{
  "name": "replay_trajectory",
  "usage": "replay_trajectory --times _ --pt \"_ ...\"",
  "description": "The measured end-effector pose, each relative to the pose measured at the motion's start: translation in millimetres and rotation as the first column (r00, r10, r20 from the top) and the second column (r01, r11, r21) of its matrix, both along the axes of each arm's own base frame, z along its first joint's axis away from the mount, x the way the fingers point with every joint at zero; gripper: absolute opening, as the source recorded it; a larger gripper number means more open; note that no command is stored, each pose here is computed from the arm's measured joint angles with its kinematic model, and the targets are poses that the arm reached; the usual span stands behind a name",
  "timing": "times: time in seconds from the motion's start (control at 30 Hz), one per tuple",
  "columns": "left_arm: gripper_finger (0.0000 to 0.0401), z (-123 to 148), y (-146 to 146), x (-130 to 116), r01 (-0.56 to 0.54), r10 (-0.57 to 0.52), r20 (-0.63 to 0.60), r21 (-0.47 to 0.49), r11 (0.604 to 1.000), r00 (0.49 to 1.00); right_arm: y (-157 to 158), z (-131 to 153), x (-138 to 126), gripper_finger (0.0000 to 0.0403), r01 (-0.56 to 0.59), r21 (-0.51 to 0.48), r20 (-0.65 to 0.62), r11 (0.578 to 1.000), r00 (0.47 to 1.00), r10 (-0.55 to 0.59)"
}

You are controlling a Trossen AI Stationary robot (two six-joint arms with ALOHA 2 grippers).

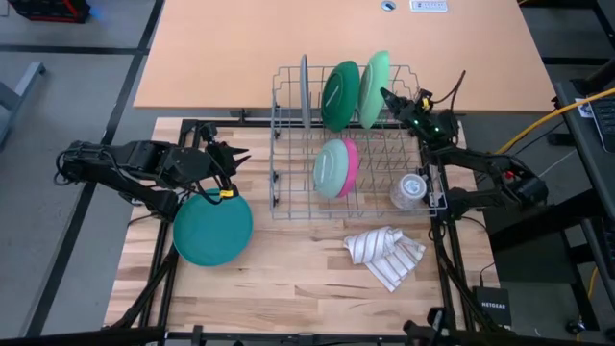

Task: Sort dishes
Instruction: Put the green plate in the dish rack

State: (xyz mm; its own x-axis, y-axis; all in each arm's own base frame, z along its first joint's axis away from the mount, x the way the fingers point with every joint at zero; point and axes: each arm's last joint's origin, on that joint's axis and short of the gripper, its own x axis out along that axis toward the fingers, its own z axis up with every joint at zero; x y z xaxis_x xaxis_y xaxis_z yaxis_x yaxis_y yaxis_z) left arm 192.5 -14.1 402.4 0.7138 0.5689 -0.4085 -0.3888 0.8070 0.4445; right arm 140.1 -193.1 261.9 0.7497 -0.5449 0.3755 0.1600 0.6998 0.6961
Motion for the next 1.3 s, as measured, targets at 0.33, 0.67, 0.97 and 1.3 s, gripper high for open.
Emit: replay_trajectory --times 0.33,0.67,0.97,1.3 --pt "0.0052 0.0 0.0 0.0 0.0 0.0 0.0 0.0 1.0 1.0 -20.1 -7.8 12.9 0.0009 0.017 0.049 -0.031 0.999 0.999 -0.016" --pt "0.0052 0.0 0.0 0.0 0.001 -0.001 -0.002 0.002 1.0 1.0 -17.7 -6.4 13.0 0.0009 -0.058 0.032 -0.014 0.998 0.998 0.059" --pt "0.0052 -0.1 0.0 0.0 0.001 -0.001 -0.002 0.002 1.0 1.0 -10.7 -0.3 14.5 0.0009 -0.226 -0.062 -0.052 0.972 0.974 0.223" --pt "0.0052 0.0 0.0 0.0 0.0 0.0 -0.001 0.001 1.0 1.0 -20.5 -3.6 4.7 0.001 -0.15 -0.033 -0.071 0.988 0.986 0.148"
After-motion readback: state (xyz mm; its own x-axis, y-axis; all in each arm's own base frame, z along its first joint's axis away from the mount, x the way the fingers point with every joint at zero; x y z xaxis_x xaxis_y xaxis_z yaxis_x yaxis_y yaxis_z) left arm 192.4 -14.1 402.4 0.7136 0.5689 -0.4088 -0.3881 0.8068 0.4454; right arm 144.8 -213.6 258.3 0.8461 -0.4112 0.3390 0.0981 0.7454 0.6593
